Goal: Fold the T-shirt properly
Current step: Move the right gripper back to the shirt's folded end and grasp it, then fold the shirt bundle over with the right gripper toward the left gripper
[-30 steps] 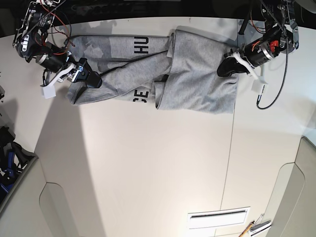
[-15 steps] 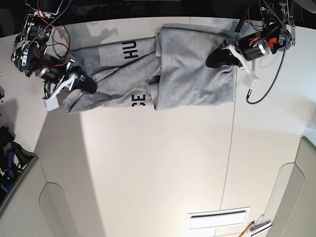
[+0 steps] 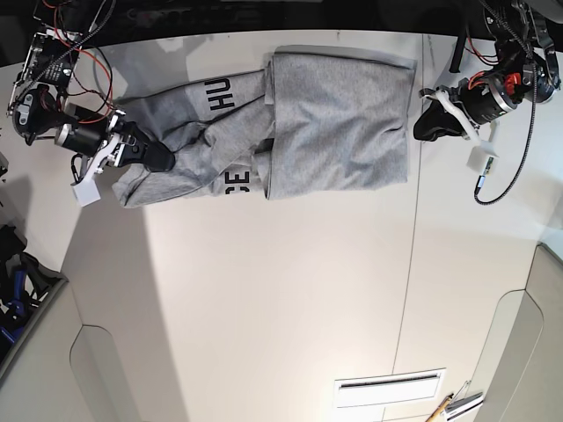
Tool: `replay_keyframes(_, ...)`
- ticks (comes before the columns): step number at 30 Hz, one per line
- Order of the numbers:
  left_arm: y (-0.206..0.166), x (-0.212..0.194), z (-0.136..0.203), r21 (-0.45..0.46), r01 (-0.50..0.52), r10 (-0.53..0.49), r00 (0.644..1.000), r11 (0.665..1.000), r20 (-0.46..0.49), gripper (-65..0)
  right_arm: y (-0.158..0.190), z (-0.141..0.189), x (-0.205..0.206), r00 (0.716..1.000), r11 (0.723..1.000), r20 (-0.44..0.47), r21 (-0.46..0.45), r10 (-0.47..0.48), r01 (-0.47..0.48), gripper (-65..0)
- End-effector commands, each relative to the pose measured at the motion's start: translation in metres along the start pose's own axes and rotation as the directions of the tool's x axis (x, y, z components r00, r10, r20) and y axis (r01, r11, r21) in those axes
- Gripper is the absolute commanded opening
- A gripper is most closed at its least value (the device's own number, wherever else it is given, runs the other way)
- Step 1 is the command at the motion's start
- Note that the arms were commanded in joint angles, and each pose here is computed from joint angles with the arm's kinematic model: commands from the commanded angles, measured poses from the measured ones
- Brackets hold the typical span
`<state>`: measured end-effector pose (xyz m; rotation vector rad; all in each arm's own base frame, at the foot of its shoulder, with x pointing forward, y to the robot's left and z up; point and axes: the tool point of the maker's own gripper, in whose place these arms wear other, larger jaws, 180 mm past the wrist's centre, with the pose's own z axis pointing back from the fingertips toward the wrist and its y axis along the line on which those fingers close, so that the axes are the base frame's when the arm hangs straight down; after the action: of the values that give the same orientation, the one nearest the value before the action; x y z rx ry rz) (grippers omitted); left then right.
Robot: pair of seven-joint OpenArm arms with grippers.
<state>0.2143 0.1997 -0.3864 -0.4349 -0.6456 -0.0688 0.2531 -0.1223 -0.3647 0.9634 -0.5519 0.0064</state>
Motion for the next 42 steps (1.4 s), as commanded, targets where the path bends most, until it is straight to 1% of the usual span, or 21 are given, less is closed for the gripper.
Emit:
replay_keyframes(1,0.005,0.006,0.002,0.018,0.004,-0.005,1.000,1.000,0.024,-65.0,0.015,0.000,0.014,0.998,0.998,0.052,0.055,0.032,-0.034,-65.0)
replay_keyframes(3,0.013,-0.002,-0.001,0.043,-0.011,0.011,1.000,0.999,0.005,-65.0,0.029,-0.008,0.015,0.996,0.993,0.085,0.120,0.013,-0.024,-65.0)
replay_keyframes(5,0.016,-0.009,-0.004,0.043,-0.031,0.031,0.999,0.999,-0.012,-65.0,0.046,-0.019,0.015,0.994,0.984,0.113,0.180,-0.005,-0.015,-65.0)
replay_keyframes(7,0.019,-0.015,-0.006,0.043,-0.049,0.050,0.998,0.998,-0.025,-65.0,0.065,-0.031,0.014,0.992,0.970,0.127,0.243,-0.015,-0.017,-65.0)
replay_keyframes(9,0.020,-0.018,-0.007,0.044,-0.058,0.059,0.998,0.997,-0.031,-65.0,0.088,-0.046,0.012,0.992,0.951,0.123,0.308,-0.010,-0.029,-65.0)
replay_keyframes(12,0.020,-0.020,-0.007,0.043,-0.064,0.065,0.997,0.997,-0.034,-65.0,0.129,-0.069,0.002,0.996,0.912,0.083,0.405,0.029,-0.060,-65.0)
replay_keyframes(15,0.020,-0.020,-0.007,0.043,-0.064,0.065,0.997,0.997,-0.034,-65.0,0.171,-0.092,-0.014,0.996,0.862,0.022,0.500,0.084,-0.084,-65.0)
replay_keyframes(16,0.020,-0.020,-0.007,0.043,-0.064,0.065,0.997,0.997,-0.034,-65.0,0.183,-0.100,-0.021,0.994,0.848,-0.003,0.522,0.107,-0.090,-65.0)
replay_keyframes(17,0.020,-0.020,-0.007,0.043,-0.064,0.065,0.997,0.997,-0.034,-65.0,0.192,-0.108,-0.027,0.992,0.841,-0.023,0.532,0.128,-0.096,-65.0)
replay_keyframes(18,0.020,-0.020,-0.008,0.043,-0.064,0.065,0.997,0.997,-0.034,-65.0,0.199,-0.116,-0.032,0.989,0.841,-0.035,0.530,0.147,-0.107,-65.0)
replay_keyframes(19,0.020,-0.020,-0.008,0.042,-0.064,0.066,0.997,0.997,-0.034,-65.0,0.203,-0.125,-0.037,0.983,0.847,-0.049,0.516,0.175,-0.125,-65.0)
replay_keyframes(22,0.020,-0.020,-0.008,0.043,-0.064,0.066,0.997,0.997,-0.034,-65.0,0.200,-0.151,-0.049,0.961,0.883,-0.062,0.415,0.268,-0.219,-65.0)
replay_keyframes(24,0.020,-0.020,-0.008,0.042,-0.064,0.066,0.997,0.997,-0.034,-65.0,0.199,-0.164,-0.050,0.949,0.893,-0.047,0.358,0.311,-0.275,-65.0)
replay_keyframes(26,0.020,-0.020,-0.008,0.043,-0.065,0.066,0.997,0.997,-0.034,-65.0,0.202,-0.172,-0.049,0.937,0.888,-0.018,0.328,0.348,-0.323,-65.0)
replay_keyframes(29,0.019,-0.020,-0.008,0.041,-0.068,0.069,0.997,0.997,-0.033,-65.0,0.212,-0.178,-0.049,0.923,0.870,0.018,0.327,0.384,-0.368,-65.0)
replay_keyframes(32,0.019,-0.020,-0.008,0.043,-0.069,0.071,0.997,0.997,-0.033,-65.0,0.222,-0.182,-0.054,0.907,0.850,0.007,0.347,0.421,-0.397,-65.0)
replay_keyframes(36,0.020,-0.020,-0.008,0.043,-0.070,0.071,0.997,0.997,-0.034,-65.0,0.228,-0.186,-0.056,0.880,0.825,-0.004,0.350,0.474,-0.443,-65.0)
replay_keyframes(38,0.019,-0.020,-0.008,0.042,-0.070,0.071,0.997,0.997,-0.033,-65.0,0.230,-0.187,-0.055,0.877,0.819,-0.002,0.357,0.481,-0.449,-65.0)
replay_keyframes(41,0.019,-0.020,-0.008,0.042,-0.070,0.071,0.997,0.997,-0.033,-65.0,0.232,-0.187,-0.053,0.874,0.815,0.003,0.359,0.486,-0.455,-44.6)
replay_keyframes(42,0.019,-0.020,-0.008,0.042,-0.070,0.072,0.997,0.997,-0.033,-65.0,0.233,-0.187,-0.052,0.875,0.815,0.005,0.361,0.485,-0.454,-39.1)
